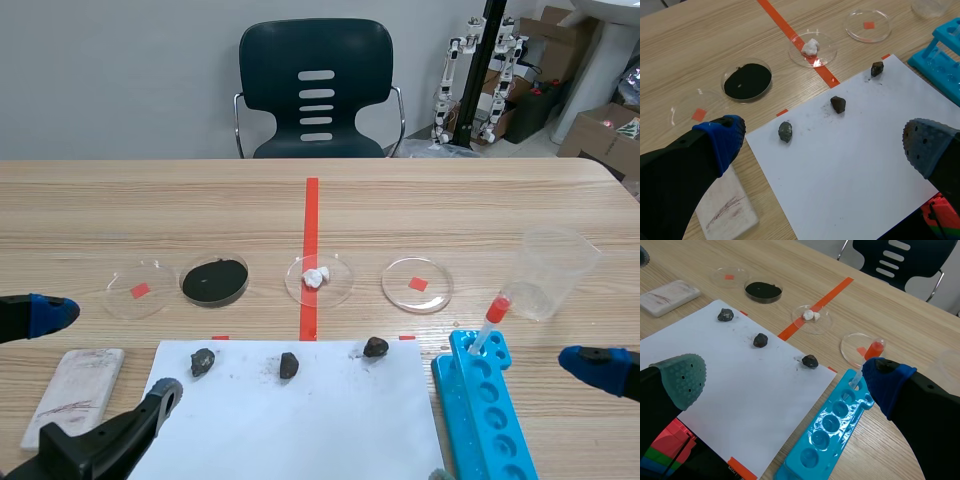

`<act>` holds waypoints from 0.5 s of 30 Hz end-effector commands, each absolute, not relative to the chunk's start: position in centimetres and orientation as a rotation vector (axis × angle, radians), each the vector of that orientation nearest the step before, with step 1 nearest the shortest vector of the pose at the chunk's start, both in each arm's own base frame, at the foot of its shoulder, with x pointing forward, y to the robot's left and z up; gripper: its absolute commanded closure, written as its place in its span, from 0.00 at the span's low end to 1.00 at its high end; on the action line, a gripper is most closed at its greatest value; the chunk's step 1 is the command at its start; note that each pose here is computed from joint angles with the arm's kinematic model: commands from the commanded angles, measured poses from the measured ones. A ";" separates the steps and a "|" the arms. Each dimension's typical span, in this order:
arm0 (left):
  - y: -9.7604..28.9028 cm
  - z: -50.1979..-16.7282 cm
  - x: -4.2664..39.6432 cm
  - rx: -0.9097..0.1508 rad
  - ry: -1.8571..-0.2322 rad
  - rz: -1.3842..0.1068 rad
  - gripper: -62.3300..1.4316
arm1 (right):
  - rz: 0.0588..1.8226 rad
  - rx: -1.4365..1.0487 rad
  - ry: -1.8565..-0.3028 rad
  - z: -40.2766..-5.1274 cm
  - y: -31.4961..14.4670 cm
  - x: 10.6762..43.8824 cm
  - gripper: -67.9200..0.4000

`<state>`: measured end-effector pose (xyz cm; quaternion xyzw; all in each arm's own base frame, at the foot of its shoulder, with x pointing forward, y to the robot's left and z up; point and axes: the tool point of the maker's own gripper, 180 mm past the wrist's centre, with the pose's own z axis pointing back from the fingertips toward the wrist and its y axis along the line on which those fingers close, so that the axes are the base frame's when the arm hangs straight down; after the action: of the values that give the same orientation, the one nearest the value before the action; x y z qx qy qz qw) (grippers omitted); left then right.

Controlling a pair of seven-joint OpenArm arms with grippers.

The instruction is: Return to the home posture

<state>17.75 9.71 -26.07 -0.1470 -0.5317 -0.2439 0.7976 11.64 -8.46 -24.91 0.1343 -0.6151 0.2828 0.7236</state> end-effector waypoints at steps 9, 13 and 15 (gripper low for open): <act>9.4 -25.5 17.9 -0.330 -1.162 -0.517 0.00 | 0.619 0.297 -1.390 -24.1 -8.4 12.0 0.00; 9.5 -25.6 17.9 -0.329 -1.158 -0.517 0.00 | 0.619 0.297 -1.390 -24.1 -8.4 12.0 0.00; 9.5 -25.7 17.8 -0.327 -1.153 -0.518 0.00 | 0.619 0.297 -1.390 -24.1 -8.4 12.0 0.00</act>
<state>17.69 9.75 -26.23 -0.1458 -0.5277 -0.2447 0.8003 11.64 -8.46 -24.91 0.1343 -0.6151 0.2828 0.7236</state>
